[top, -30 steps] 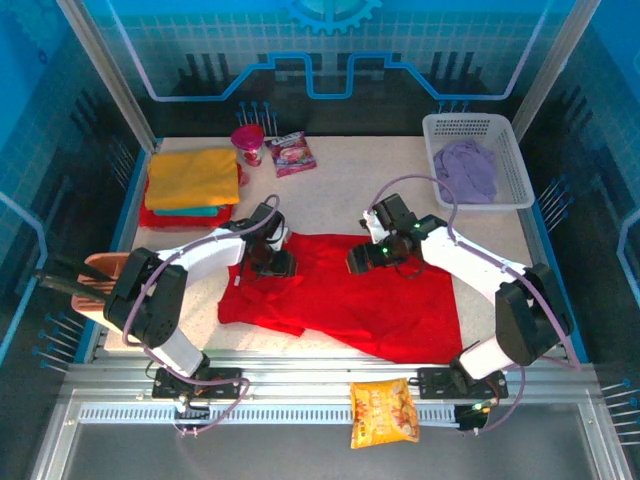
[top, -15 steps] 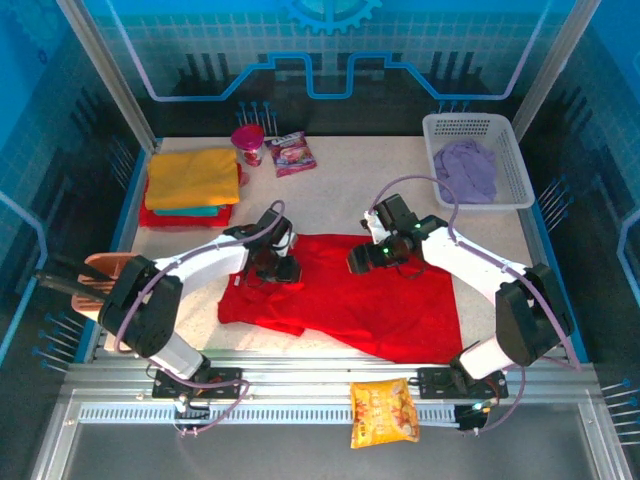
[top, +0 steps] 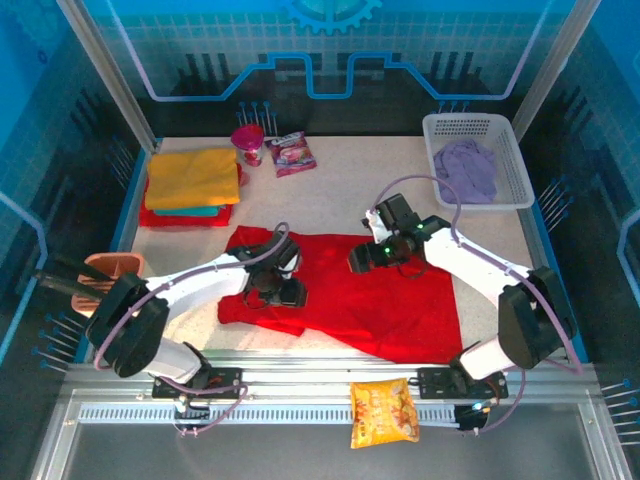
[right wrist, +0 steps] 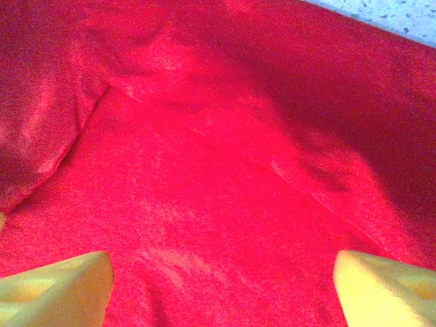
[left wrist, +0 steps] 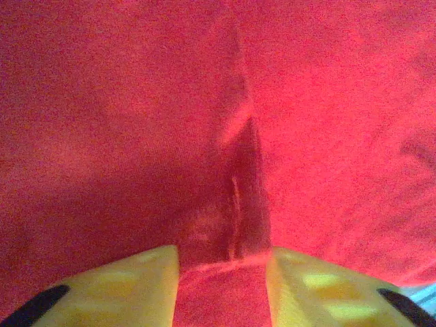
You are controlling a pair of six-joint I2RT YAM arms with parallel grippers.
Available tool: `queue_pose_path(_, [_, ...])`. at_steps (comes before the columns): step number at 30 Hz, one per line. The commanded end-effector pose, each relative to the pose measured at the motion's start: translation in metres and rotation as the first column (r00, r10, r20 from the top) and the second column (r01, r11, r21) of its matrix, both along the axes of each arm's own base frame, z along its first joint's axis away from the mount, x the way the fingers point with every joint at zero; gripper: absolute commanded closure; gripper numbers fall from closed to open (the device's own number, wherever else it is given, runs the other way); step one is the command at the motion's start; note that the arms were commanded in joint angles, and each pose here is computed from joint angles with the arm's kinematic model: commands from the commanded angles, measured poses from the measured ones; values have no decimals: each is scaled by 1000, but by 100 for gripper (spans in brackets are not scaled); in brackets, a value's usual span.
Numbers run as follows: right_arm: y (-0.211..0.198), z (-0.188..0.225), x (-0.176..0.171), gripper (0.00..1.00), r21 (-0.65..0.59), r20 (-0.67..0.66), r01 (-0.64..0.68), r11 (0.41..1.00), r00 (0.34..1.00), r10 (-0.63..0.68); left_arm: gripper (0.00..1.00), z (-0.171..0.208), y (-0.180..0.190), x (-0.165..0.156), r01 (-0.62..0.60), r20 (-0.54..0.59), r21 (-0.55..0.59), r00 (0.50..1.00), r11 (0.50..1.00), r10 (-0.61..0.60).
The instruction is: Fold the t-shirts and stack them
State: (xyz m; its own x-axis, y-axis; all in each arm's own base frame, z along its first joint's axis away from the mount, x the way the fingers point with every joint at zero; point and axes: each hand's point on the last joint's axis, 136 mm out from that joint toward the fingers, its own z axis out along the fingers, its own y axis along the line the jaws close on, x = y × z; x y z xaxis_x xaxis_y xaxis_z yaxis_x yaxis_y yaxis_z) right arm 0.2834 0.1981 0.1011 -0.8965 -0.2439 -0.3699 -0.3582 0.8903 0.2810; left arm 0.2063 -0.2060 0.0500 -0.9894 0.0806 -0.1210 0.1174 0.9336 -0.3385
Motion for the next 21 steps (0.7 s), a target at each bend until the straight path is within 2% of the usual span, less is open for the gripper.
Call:
queue_pose_path(1, [-19, 4, 4, 15, 0, -5, 84, 996, 996, -84, 45, 37, 5, 15, -2, 85, 2, 996, 1000, 2])
queue_pose_path(2, [-28, 4, 7, 15, -3, -8, 123, 992, 992, -123, 38, 45, 9, 25, -13, 106, 0, 994, 1000, 13])
queue_pose_path(5, [-62, 6, 16, 15, 14, -20, 265, 964, 964, -265, 31, 62, 31, 65, -62, 146, 10, 987, 998, 60])
queue_pose_path(10, [-128, -1, 23, 13, -42, -33, 462, 886, 885, -464, 29, 56, 93, 131, -174, 187, 153, 972, 973, 145])
queue_pose_path(13, [-162, -14, 27, 13, -61, -57, 564, 824, 822, -567, 33, 41, 116, 155, -212, 164, 189, 970, 959, 182])
queue_pose_path(18, [-195, -31, 36, 13, -20, -125, 671, 741, 734, -667, 35, 21, 150, 178, -274, 159, 213, 957, 938, 244])
queue_pose_path(21, [-205, -39, 44, 13, -33, -133, 692, 722, 712, -689, 34, 15, 170, 188, -303, 143, 239, 951, 923, 275])
